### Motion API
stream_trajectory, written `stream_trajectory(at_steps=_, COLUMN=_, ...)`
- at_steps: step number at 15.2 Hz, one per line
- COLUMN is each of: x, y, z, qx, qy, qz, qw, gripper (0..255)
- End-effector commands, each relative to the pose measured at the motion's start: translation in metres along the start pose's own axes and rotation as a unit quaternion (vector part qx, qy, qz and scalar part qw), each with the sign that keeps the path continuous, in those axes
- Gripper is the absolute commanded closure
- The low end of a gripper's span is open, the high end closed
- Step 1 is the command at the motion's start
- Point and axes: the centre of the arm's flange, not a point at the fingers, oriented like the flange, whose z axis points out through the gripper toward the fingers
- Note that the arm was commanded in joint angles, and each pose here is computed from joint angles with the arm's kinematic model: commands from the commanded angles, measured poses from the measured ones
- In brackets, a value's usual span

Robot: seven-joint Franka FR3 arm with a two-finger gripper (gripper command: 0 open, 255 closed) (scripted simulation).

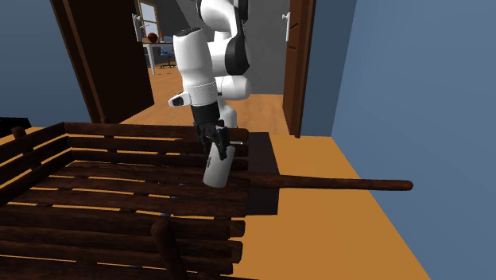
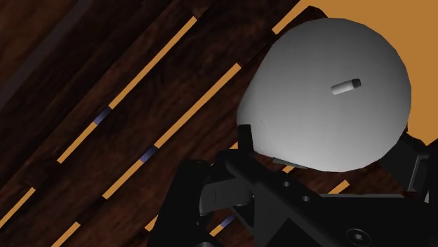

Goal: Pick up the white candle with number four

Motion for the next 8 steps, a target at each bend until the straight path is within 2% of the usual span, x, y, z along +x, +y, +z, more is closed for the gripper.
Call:
stream_trajectory(at_steps=1, x=0.0, y=-0.003, z=-0.011, qx=0.0, qy=0.0, qz=0.0, qw=1.0, gripper=255)
stream_trajectory(at_steps=6, x=-0.003, y=-0.006, z=-0.037, qx=0.0, qy=0.0, qz=0.0, qw=1.0, gripper=255)
stream_trajectory(at_steps=8, x=-0.003, y=-0.006, z=-0.038, qx=0.0, qy=0.0, qz=0.0, qw=1.0, gripper=255)
